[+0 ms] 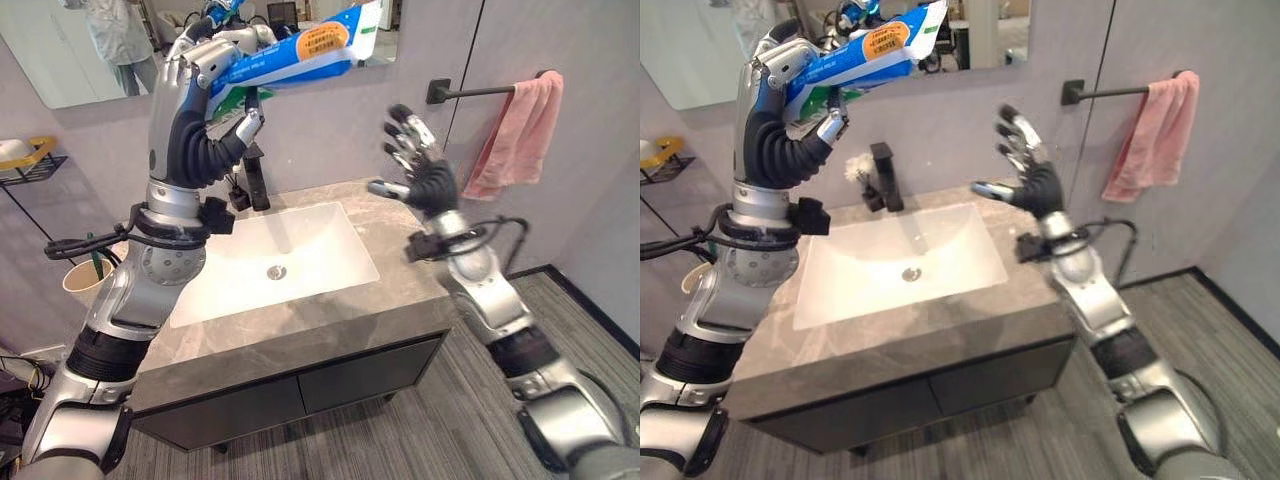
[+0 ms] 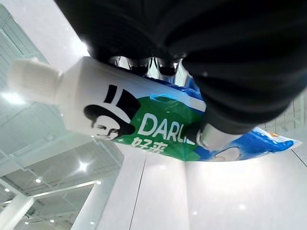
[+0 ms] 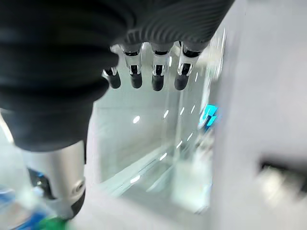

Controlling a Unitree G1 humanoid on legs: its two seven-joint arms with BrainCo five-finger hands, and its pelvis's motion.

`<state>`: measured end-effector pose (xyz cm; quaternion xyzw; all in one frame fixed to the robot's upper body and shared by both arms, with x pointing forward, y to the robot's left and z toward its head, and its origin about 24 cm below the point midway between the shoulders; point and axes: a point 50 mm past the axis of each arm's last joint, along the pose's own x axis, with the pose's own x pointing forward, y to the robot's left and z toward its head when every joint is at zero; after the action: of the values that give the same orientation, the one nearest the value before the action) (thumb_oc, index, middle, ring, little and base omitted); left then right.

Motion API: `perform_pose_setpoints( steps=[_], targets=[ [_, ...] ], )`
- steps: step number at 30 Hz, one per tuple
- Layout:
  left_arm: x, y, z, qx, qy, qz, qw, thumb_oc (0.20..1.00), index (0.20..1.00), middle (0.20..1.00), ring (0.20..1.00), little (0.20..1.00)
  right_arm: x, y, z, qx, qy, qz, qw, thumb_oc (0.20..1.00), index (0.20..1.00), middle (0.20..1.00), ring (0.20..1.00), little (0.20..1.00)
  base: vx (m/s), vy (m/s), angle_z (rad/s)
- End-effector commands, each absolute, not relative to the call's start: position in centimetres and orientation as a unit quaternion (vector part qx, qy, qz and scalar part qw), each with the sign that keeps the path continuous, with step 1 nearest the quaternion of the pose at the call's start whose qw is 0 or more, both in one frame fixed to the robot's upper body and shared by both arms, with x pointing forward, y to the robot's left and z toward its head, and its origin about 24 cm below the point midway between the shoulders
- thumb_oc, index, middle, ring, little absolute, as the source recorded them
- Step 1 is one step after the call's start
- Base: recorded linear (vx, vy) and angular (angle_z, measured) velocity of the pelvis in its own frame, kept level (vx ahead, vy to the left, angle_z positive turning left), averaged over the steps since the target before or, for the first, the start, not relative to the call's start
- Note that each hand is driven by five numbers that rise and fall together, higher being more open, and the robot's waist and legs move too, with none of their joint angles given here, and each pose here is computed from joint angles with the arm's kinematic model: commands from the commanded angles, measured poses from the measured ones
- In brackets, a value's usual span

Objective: Put brush and paste in cup on sink, flatten towel.

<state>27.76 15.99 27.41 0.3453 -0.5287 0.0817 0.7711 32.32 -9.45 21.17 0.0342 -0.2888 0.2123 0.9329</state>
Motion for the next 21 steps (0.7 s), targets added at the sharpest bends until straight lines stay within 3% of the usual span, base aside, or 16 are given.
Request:
perform_pose_setpoints(
  steps=[1,21],
  targets=[
    [27.7,16.0,30.0,0.312,-0.567,0.101,0.755,0.200,0.200,0.200,0.200,0.200,32.1,-7.8,25.5,0.061,-0.361,0.242,0.898,1.000,1.000,1.000,1.000,1.000,0.01,-0.005,0.05],
    [27.3,17.4,26.0,0.231,-0.511,0.086,0.823,0.200,0.200,0.200,0.200,0.200,30.5,-4.3,28.6,0.127,-0.412,0.285,0.856,1.000,1.000,1.000,1.000,1.000,0.02,-0.001,0.05]
  ],
)
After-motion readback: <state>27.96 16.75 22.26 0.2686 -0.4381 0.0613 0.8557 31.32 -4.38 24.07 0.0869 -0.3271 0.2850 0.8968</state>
